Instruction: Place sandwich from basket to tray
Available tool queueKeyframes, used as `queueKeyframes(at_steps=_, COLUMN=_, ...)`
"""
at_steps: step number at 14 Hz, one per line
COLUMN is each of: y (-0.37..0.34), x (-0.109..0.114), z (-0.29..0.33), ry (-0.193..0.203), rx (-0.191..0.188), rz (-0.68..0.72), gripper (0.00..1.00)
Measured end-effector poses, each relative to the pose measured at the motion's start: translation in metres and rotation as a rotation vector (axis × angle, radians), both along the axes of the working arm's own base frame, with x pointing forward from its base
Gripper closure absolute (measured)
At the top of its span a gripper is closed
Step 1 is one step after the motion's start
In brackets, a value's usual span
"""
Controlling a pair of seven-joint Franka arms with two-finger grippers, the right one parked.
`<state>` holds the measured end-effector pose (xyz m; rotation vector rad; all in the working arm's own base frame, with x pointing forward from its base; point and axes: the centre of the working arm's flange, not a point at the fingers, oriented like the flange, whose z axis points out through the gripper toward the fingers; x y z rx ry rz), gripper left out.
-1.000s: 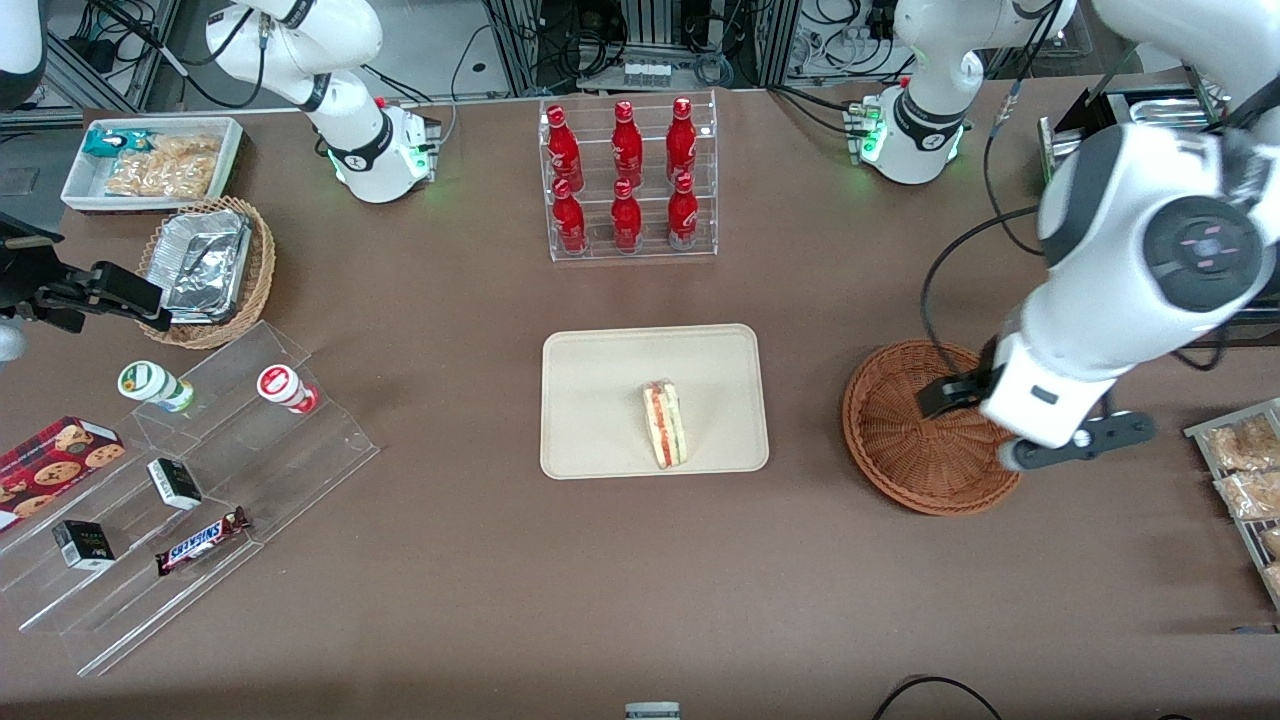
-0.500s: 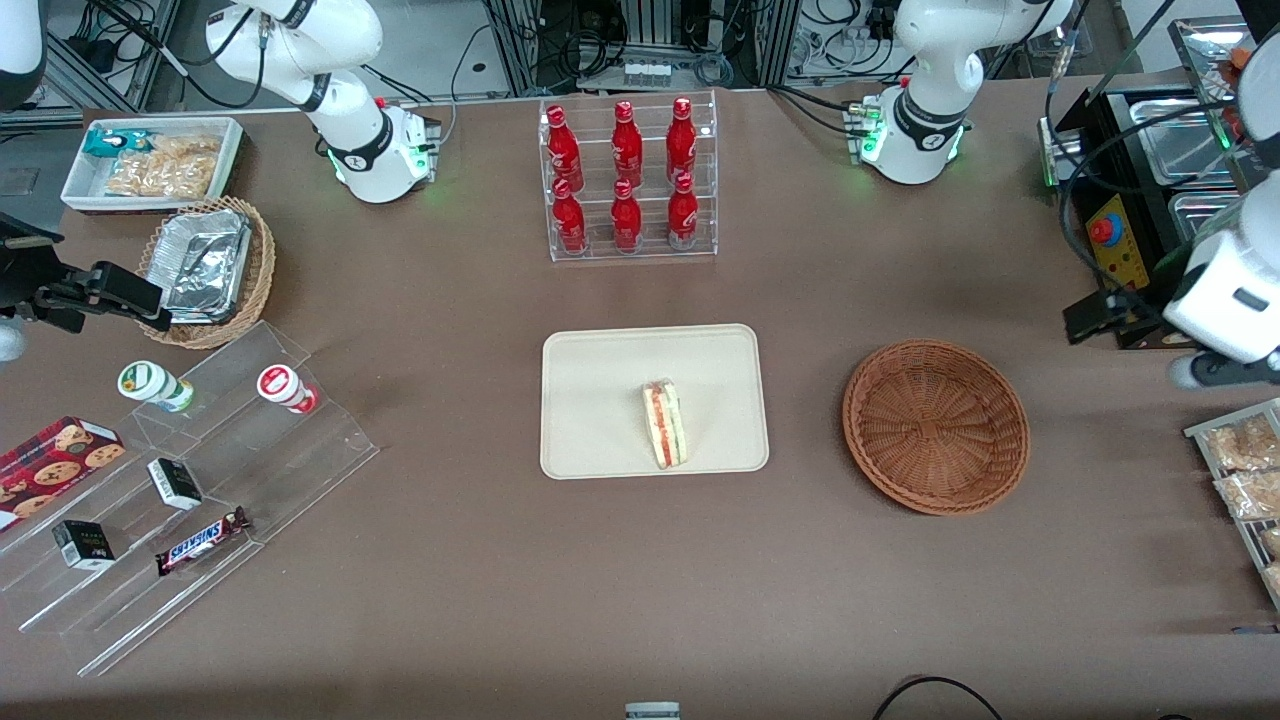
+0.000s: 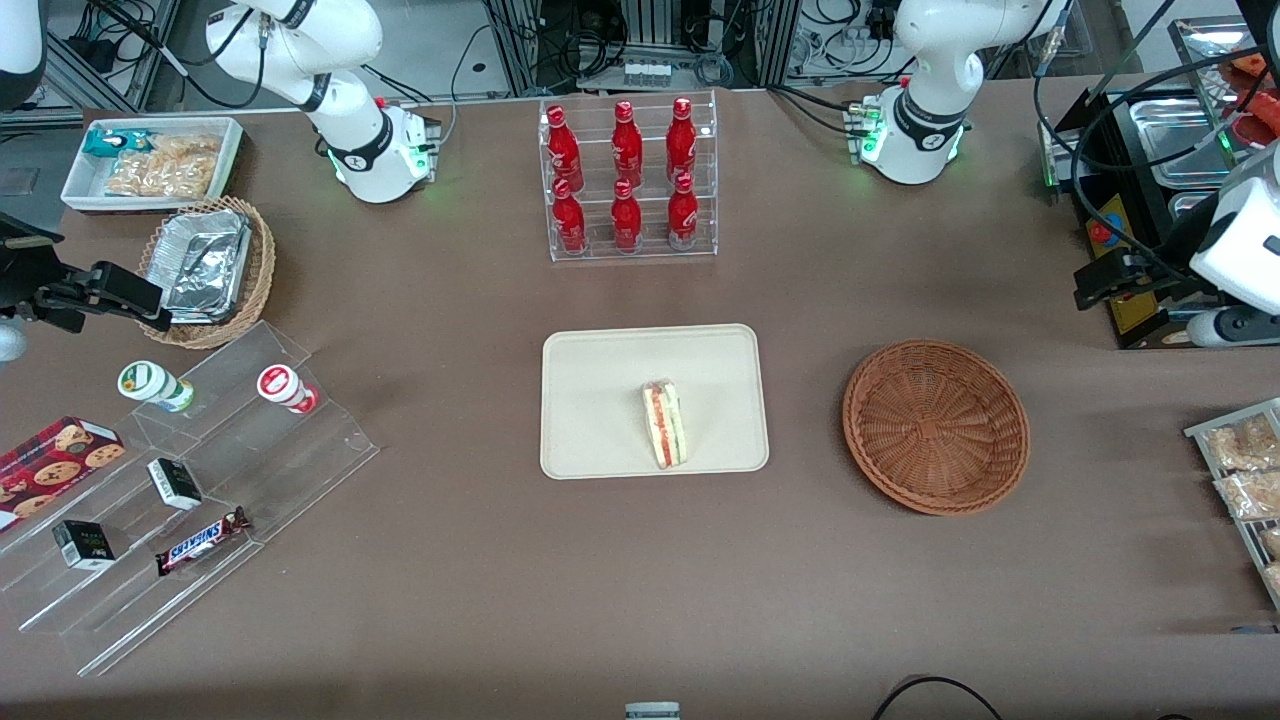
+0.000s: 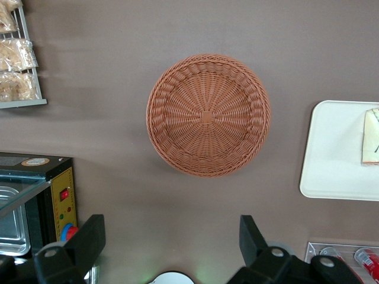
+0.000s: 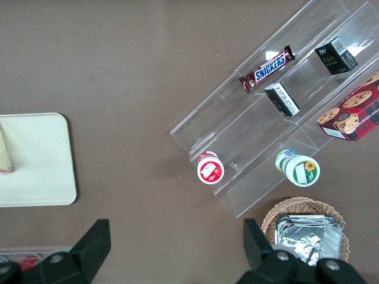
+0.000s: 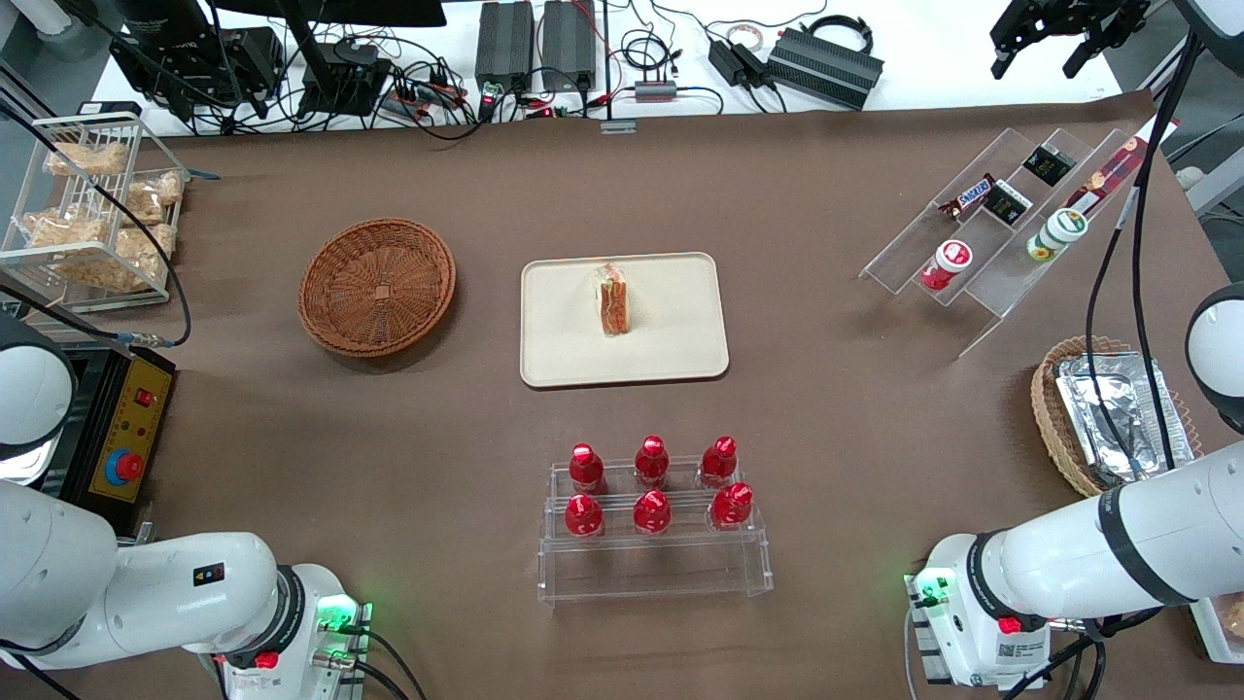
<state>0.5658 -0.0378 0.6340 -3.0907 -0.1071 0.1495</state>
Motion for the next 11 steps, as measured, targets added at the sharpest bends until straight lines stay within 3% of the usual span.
queueKeyframes(at_steps=6, y=-0.004, x=-0.021, z=0.01, ry=-0.004, rx=0.017, rz=-0.002, gripper=0.0)
queueKeyframes(at_steps=11, y=-0.005, x=-0.023, z=0.011, ry=-0.005, rx=0.016, rz=0.0, gripper=0.0)
